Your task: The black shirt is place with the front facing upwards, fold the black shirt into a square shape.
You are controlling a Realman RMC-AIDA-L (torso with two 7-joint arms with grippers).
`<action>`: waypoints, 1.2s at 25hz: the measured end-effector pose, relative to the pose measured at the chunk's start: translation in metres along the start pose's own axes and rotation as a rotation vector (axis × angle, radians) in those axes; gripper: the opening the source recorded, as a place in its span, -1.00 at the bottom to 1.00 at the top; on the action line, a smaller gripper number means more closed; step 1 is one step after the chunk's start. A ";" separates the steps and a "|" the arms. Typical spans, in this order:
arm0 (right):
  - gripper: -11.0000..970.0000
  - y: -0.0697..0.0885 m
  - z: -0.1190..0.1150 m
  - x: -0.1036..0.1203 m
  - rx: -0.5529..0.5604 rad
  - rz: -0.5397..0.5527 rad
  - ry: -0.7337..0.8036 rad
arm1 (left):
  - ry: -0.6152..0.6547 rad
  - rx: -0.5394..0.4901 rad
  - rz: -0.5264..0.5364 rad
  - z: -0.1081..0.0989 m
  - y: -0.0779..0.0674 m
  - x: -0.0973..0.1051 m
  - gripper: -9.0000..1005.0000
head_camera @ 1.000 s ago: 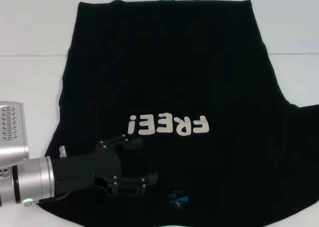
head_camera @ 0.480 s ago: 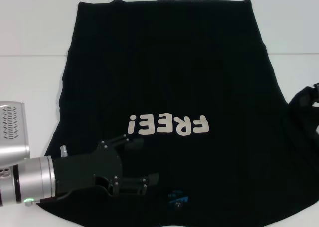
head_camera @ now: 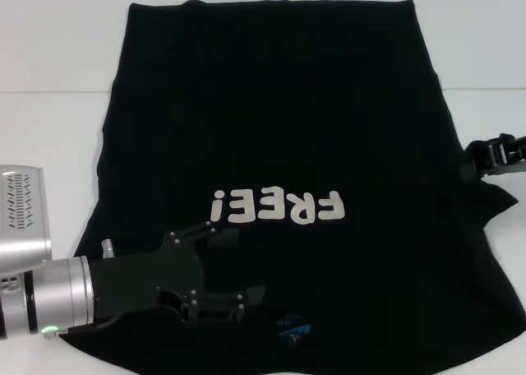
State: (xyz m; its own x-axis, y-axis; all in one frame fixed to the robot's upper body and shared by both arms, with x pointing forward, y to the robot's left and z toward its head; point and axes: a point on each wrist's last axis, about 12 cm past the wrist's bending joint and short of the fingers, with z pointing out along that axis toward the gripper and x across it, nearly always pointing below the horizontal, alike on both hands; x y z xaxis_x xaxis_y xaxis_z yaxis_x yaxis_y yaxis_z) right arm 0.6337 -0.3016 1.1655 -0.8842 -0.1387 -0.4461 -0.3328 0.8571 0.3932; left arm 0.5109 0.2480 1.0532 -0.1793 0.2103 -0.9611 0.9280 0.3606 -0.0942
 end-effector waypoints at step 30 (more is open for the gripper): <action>0.35 -0.015 0.009 0.073 -0.342 -0.133 -0.312 | -0.062 -0.044 -0.238 -0.004 0.005 -0.003 0.89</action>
State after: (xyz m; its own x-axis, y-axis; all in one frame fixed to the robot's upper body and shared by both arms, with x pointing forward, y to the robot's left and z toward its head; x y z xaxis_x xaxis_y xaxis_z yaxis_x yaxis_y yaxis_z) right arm 0.5767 -0.3207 1.1197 -0.7035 -0.0360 -0.7097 -0.5715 0.6222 0.5350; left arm 0.5142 0.2531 1.0567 -0.3693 0.0592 -0.9274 0.8465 0.4332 -0.3095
